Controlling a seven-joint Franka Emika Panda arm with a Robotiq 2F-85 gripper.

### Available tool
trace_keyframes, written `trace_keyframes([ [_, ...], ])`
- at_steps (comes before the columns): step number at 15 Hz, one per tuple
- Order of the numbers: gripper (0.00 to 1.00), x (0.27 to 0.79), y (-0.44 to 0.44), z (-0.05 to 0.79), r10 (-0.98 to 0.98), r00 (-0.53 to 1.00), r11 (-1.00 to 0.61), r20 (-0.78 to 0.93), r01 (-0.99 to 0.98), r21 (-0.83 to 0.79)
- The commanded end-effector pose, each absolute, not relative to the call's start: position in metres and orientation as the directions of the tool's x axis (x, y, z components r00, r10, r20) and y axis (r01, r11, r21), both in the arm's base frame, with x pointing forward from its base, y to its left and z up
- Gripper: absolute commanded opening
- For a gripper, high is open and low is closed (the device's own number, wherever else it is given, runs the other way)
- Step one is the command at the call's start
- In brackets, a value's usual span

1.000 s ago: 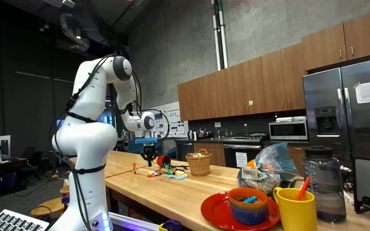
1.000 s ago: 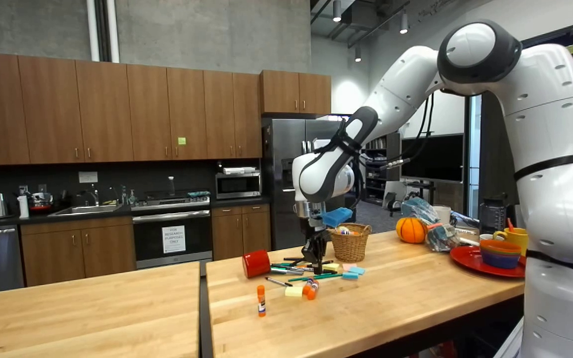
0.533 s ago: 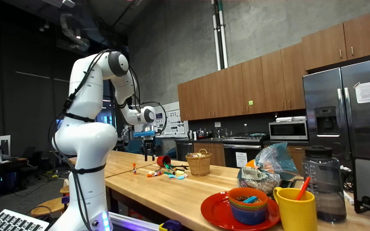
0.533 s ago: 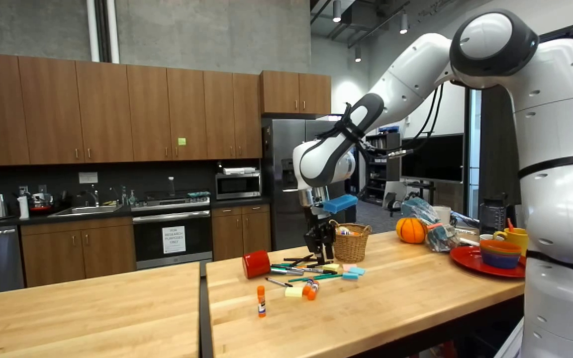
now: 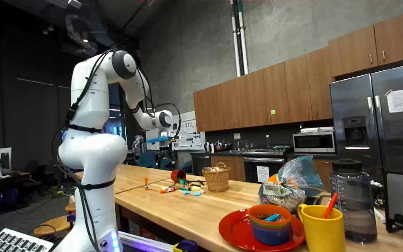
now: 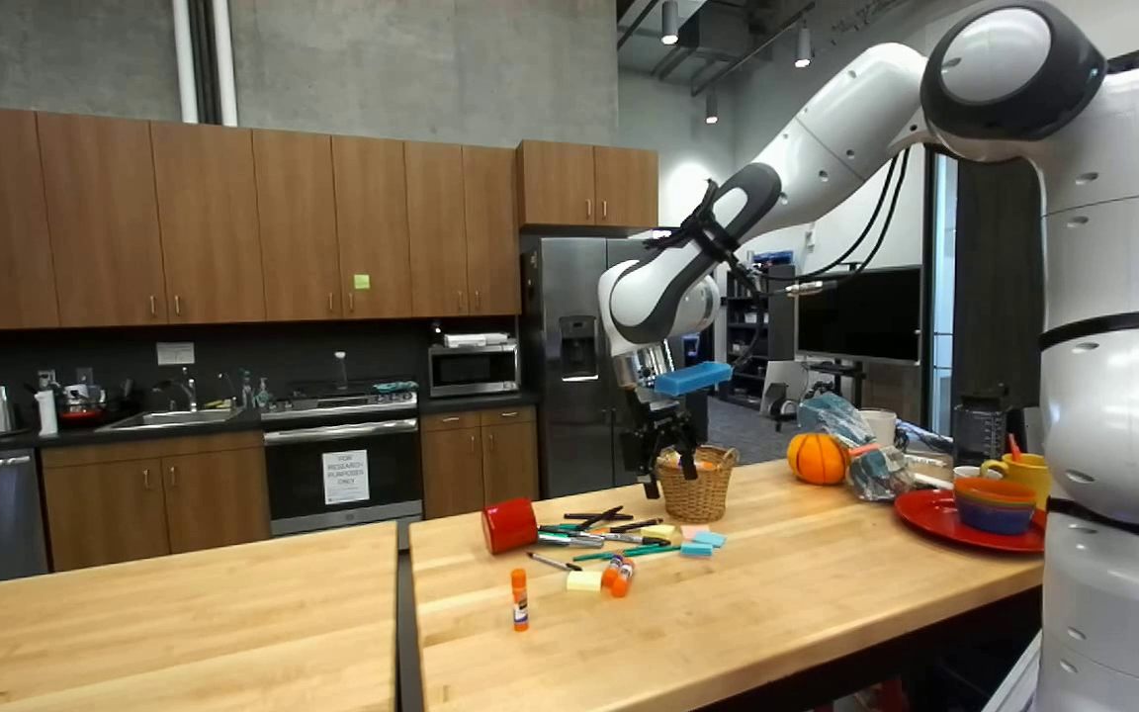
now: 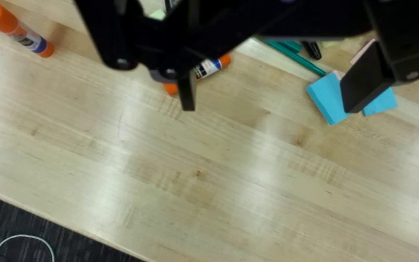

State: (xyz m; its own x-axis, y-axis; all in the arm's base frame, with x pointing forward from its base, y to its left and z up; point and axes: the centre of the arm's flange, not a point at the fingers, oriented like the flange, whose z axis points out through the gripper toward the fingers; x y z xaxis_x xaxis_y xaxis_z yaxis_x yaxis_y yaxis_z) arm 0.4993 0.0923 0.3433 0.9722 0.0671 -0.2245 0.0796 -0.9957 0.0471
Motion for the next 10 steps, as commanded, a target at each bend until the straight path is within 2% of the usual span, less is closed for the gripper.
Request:
trace_keyframes([
  [1,1.00,0.495,0.069,0.360,-0.017,0.973,-0.999,-0.230,-0.005,0.049],
  [7,1.00,0.512,0.025,0.362,-0.092,0.976,-0.995,-0.196,-0.082,0.058],
  [10,1.00,0.531,0.005,0.362,-0.097,0.987,-0.994,-0.126,-0.090,0.065],
])
